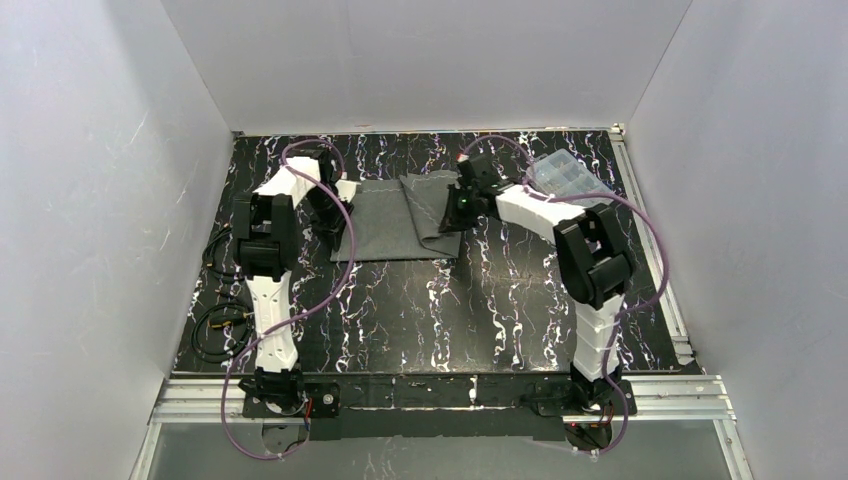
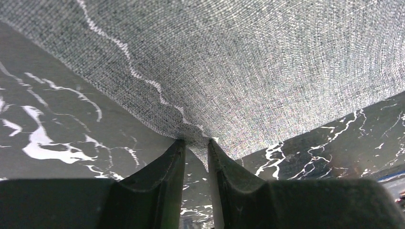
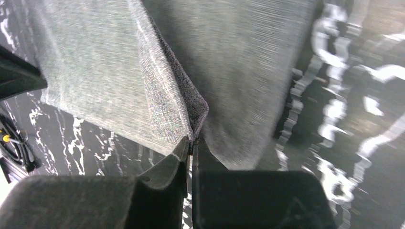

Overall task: Fold the napkin into a case and place the utensils inside
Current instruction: Fold the rectangle-folded napkin at the center of the board.

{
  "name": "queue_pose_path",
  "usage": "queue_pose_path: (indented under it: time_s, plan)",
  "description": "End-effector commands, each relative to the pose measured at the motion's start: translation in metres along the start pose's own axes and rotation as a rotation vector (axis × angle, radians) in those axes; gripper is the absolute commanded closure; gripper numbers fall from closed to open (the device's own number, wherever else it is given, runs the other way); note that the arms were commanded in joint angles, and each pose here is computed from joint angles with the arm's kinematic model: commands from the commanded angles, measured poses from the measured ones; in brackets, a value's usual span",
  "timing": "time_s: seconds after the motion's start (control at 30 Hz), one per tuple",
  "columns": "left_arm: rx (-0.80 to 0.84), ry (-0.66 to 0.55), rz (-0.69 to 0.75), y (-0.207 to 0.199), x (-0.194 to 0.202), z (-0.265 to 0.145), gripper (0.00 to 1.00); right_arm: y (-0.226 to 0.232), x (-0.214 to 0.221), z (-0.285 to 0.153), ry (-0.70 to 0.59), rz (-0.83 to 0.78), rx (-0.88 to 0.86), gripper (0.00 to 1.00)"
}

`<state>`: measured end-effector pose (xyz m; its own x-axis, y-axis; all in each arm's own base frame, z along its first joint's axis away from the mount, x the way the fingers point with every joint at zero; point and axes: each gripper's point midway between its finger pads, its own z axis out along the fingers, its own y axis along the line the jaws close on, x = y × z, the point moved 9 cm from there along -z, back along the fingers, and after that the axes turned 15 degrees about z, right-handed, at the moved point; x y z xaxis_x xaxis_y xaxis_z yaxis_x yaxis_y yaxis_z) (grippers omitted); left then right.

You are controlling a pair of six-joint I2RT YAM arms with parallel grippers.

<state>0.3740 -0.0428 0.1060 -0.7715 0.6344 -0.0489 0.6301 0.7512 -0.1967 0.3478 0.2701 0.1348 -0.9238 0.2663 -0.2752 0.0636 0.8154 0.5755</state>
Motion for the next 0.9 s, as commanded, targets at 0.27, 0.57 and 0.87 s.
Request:
queue_pose_path:
  time_s: [0.27,0.57,0.87]
  plan:
    - [0.189,0.024,0.073,-0.065,-0.003,0.004,0.78,-0.067,-0.056,-0.088,-0.17,0.073,0.01,0.97]
    - [0.202,-0.058,0.033,-0.065,0.003,-0.042,0.62,-0.005,-0.05,-0.084,-0.115,-0.069,-0.085,0.96]
    - [0.147,-0.156,-0.073,-0.025,0.02,-0.076,0.49,0.05,-0.019,-0.059,-0.038,-0.198,-0.057,0.97]
